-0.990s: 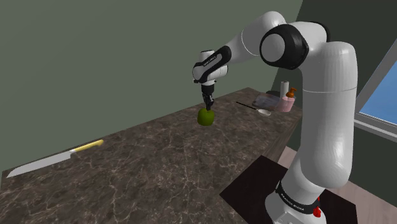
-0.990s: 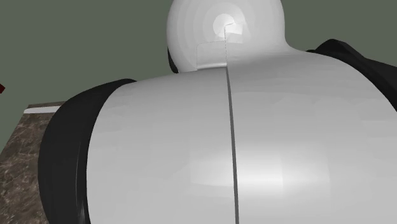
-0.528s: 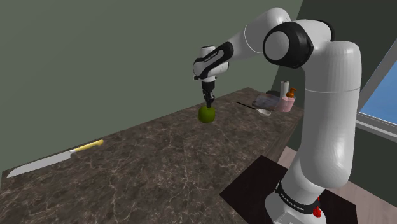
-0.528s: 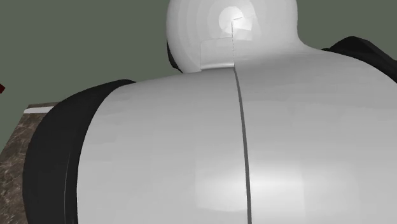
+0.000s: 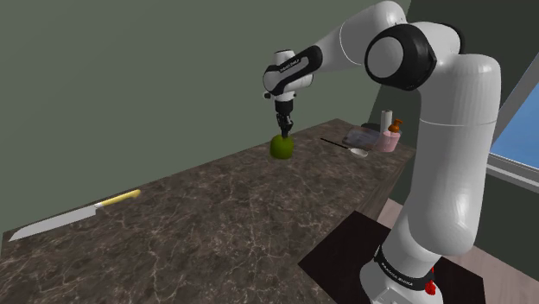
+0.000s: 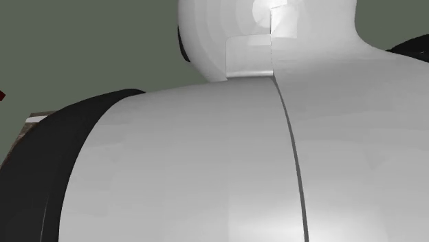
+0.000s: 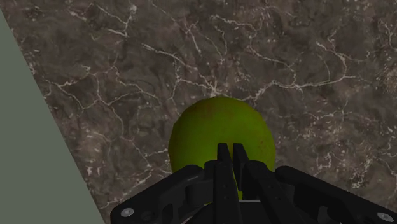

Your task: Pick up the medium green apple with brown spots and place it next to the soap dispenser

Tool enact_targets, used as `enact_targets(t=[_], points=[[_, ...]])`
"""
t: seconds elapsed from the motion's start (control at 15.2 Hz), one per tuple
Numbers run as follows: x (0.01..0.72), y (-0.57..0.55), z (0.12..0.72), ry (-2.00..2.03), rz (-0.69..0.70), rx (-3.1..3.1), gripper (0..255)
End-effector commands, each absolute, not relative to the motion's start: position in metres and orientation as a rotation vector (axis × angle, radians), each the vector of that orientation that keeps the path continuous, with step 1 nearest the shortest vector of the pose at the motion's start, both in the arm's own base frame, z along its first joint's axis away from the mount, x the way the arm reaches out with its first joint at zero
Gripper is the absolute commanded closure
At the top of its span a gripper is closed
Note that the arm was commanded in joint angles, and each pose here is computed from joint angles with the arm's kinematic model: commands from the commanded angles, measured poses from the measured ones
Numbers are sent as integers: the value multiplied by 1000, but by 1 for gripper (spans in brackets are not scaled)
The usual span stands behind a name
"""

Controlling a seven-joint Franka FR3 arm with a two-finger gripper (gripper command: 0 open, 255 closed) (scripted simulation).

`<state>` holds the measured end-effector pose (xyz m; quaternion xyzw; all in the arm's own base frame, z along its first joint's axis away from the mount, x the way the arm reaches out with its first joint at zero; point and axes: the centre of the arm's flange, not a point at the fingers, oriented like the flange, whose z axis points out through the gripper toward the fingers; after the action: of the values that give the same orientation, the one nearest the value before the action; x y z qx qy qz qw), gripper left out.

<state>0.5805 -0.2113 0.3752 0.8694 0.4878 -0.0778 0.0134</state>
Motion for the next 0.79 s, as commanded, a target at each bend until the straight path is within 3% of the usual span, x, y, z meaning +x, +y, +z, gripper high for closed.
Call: enact_targets(t=[0.0,0.73], points=[[581,-211,386,1520,-243,2708,255],[581,-211,444,1520,-243,2708,255]])
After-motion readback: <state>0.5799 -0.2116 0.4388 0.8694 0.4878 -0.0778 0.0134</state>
